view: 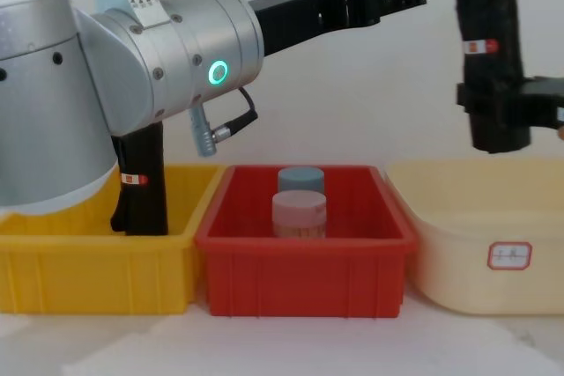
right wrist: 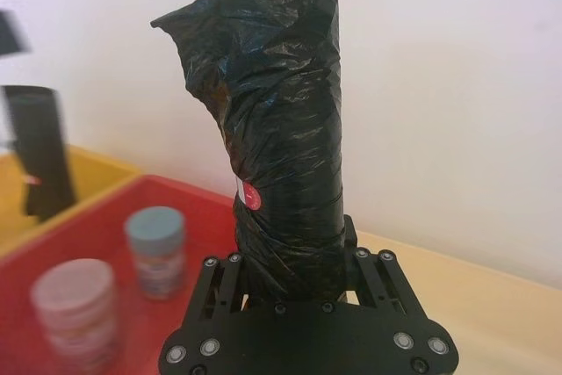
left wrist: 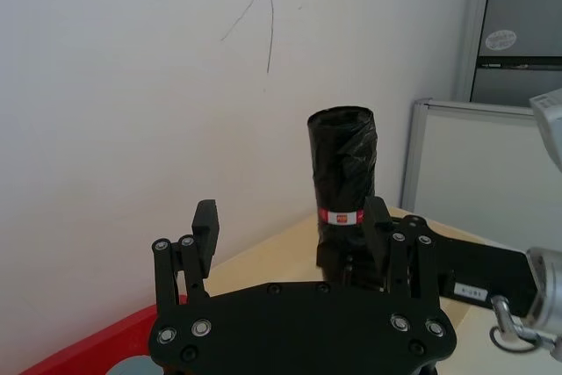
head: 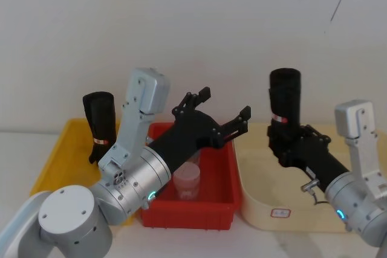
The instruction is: Pick up the garbage bag with the one hand and transfer it to the other hand.
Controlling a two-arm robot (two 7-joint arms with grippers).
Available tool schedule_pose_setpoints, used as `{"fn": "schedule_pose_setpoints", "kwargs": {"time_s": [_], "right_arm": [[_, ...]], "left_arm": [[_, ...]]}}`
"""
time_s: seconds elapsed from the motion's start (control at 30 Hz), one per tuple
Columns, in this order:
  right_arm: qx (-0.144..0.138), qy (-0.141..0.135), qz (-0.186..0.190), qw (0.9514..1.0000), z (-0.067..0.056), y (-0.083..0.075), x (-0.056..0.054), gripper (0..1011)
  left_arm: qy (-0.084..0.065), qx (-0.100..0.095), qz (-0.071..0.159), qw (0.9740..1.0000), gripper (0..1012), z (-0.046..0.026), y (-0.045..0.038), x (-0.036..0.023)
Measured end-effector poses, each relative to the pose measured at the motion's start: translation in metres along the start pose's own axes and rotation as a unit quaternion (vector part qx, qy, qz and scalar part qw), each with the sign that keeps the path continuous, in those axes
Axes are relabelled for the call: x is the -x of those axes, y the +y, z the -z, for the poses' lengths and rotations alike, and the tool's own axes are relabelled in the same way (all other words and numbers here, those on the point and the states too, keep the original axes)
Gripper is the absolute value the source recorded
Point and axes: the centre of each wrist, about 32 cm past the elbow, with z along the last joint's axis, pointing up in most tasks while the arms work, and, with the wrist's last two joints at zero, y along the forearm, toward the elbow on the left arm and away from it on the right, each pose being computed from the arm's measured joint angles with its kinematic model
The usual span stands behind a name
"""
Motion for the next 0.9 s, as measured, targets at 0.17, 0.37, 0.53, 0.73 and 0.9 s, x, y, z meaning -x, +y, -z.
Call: {"fn": "schedule_pose_setpoints", "kwargs": {"time_s": [0.17,0.37,0.53,0.73,0.9], "right_arm": [[0.009,0.0,0.034,0.9994,0.004,0.001,-0.011,509],[0.026,0.001,0.083,0.9962,0.012,0.006,-0.027,509],[0.036,0.002,0.105,0.9938,0.018,0.009,-0.035,562],[0.046,0.002,0.13,0.9905,0.024,0.012,-0.043,734],[0.05,0.003,0.144,0.9883,0.028,0.012,-0.046,895]], "left_arm": [[0.0,0.0,0.0,1.0,1001,0.0,0.0,0.0],[0.0,0.0,0.0,1.0,1001,0.0,0.0,0.0],[0.0,0.0,0.0,1.0,1001,0.0,0.0,0.0],[0.0,0.0,0.0,1.0,1001,0.0,0.0,0.0],[0.0,0.0,0.0,1.0,1001,0.0,0.0,0.0]]}}
